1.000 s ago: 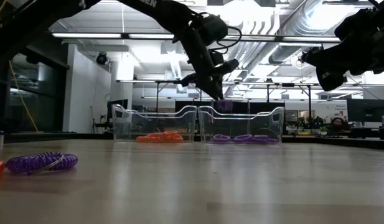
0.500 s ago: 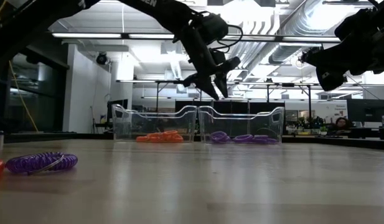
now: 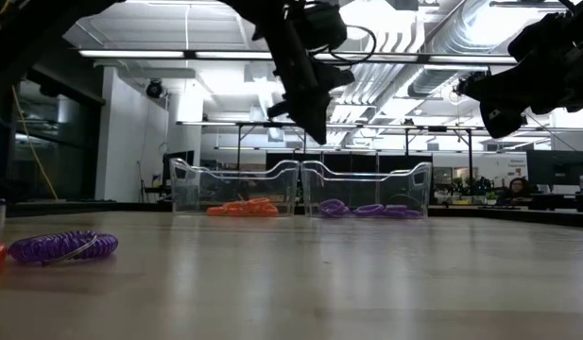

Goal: Sort spring keychains
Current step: Put the violet spring keychain into the right transparent bin

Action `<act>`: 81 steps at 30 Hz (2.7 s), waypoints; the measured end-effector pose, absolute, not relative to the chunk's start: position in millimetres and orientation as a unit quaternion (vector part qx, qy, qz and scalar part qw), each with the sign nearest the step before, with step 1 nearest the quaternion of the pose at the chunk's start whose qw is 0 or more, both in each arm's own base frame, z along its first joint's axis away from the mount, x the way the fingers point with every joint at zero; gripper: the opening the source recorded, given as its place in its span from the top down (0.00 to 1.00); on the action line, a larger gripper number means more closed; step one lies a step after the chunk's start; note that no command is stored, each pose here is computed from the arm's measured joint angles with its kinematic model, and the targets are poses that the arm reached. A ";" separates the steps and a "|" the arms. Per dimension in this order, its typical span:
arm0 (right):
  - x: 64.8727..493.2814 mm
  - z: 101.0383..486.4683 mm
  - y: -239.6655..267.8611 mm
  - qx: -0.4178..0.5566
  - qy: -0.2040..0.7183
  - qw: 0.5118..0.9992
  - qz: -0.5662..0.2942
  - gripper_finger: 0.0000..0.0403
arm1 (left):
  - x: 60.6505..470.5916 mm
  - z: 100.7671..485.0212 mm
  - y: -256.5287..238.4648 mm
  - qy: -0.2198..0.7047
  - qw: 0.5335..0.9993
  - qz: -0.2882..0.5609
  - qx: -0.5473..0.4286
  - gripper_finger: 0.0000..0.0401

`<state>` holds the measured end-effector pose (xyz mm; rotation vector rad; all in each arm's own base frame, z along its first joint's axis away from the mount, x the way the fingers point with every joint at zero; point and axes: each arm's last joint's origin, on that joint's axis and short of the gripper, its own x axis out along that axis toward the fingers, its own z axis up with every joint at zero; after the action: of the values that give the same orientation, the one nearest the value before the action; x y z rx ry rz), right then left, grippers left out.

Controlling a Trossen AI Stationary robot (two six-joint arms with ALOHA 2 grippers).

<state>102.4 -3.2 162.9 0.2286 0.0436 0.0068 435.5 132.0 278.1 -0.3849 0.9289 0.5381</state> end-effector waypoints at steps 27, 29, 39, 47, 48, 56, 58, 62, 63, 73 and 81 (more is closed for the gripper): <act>102.4 163.0 -3.2 0.114 0.022 0.993 0.003 0.97 | 351.8 260.0 -15.0 0.571 0.787 0.186 -0.140 1.00; 102.4 162.8 -3.2 0.114 0.022 0.993 0.003 0.97 | 338.5 254.1 -25.5 0.586 0.775 0.190 -0.142 1.00; 102.4 162.9 -3.2 0.114 0.022 0.993 0.004 0.97 | 303.6 229.5 -69.2 0.612 0.740 0.210 -0.181 1.00; 102.4 162.8 -3.1 0.114 0.022 0.993 0.003 0.97 | 289.0 220.8 -105.1 0.619 0.732 0.206 -0.198 1.00; 102.4 162.9 -3.2 0.114 0.022 0.993 0.004 0.97 | 287.2 219.5 -109.5 0.617 0.732 0.207 -0.202 1.00; 102.4 162.9 -3.2 0.114 0.022 0.993 0.003 0.97 | 273.1 203.6 -141.8 0.595 0.738 0.211 -0.238 1.00; 102.4 162.9 -3.2 0.114 0.022 0.993 0.003 0.97 | 270.0 197.9 -147.8 0.589 0.739 0.210 -0.252 1.00; 102.4 162.8 -3.2 0.114 0.022 0.993 0.003 0.97 | 267.0 190.9 -153.9 0.582 0.739 0.205 -0.271 1.00; 102.4 162.9 -3.2 0.114 0.022 0.993 0.003 0.97 | 267.1 190.1 -154.3 0.582 0.738 0.202 -0.274 1.00; 102.4 162.9 -3.1 0.114 0.022 0.993 0.004 0.97 | 277.9 181.9 -162.9 0.565 0.744 0.178 -0.309 0.77; 102.4 162.8 -3.1 0.114 0.022 0.993 0.004 0.97 | 291.5 162.5 -172.4 0.585 0.728 0.175 -0.312 0.64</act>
<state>102.4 -3.1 162.8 0.2287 0.0440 0.0071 291.5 -172.4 162.5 -0.6865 1.2900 0.3857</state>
